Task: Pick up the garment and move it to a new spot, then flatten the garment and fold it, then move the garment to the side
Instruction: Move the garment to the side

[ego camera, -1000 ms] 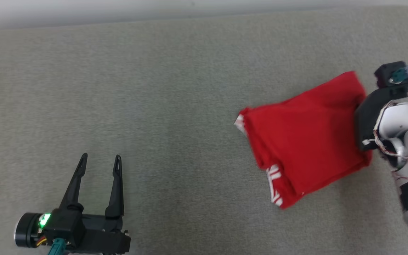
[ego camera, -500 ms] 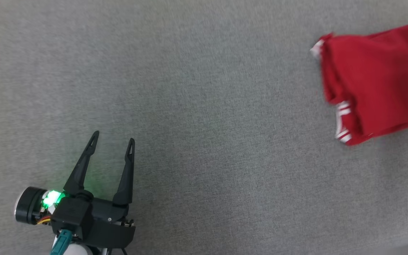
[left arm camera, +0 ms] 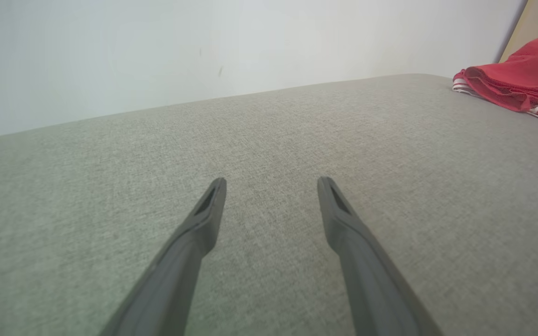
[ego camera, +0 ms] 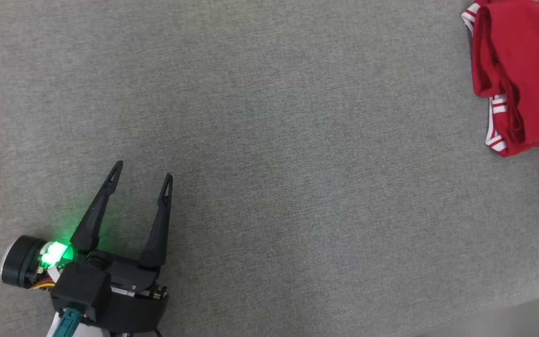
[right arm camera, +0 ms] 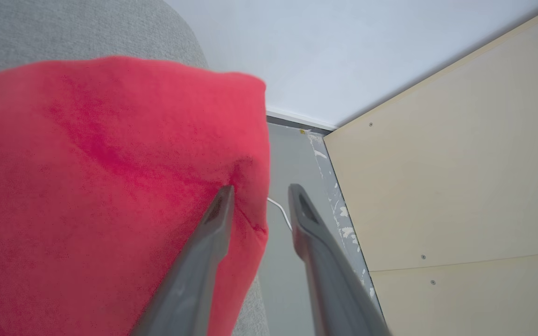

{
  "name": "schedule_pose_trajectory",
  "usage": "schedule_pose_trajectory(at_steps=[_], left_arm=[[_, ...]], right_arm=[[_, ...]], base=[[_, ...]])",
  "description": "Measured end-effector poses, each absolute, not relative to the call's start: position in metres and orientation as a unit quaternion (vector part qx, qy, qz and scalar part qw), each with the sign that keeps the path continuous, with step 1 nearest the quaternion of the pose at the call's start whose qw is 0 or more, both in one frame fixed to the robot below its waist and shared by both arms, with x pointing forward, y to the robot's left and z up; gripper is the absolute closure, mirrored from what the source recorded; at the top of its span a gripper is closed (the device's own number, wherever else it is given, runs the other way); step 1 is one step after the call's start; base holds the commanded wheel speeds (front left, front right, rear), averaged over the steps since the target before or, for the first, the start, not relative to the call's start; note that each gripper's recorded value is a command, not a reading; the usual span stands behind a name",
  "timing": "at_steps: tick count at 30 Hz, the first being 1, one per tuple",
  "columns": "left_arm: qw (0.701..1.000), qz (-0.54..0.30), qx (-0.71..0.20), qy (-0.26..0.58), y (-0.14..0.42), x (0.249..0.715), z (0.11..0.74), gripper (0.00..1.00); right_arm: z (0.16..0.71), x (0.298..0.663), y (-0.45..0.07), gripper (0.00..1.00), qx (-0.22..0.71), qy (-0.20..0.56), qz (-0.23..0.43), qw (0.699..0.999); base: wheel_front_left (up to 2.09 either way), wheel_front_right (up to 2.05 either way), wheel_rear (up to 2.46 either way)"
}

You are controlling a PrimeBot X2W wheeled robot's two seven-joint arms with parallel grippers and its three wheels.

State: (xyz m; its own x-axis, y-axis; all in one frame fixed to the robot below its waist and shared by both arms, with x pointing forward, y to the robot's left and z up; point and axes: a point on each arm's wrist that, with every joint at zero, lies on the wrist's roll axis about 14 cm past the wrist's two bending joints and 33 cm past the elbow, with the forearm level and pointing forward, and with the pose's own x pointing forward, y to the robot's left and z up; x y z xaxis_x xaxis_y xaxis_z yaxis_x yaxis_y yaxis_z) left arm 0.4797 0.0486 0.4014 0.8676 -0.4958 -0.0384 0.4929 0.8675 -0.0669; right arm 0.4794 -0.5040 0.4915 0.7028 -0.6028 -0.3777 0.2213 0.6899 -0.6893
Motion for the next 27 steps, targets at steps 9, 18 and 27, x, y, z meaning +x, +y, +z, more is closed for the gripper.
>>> schedule_pose_trajectory(at_steps=[9,18,27], left_arm=[[0.965,-0.26,-0.036,0.024,0.04,0.48,0.407,0.0],[0.974,-0.218,-0.053,0.012,0.051,0.465,0.436,0.0],[0.989,-0.143,-0.044,-0.002,0.095,0.437,0.466,0.0]], right_arm=[[0.508,0.497,-0.475,0.0,-0.343,0.222,-0.2,0.89],[0.52,0.489,-0.418,0.0,-0.258,0.093,-0.15,0.95],[0.516,0.456,-0.329,0.0,-0.163,0.01,-0.076,0.984]], base=[[0.0,0.0,0.0],[0.0,0.0,0.0],[0.0,0.0,0.0]])
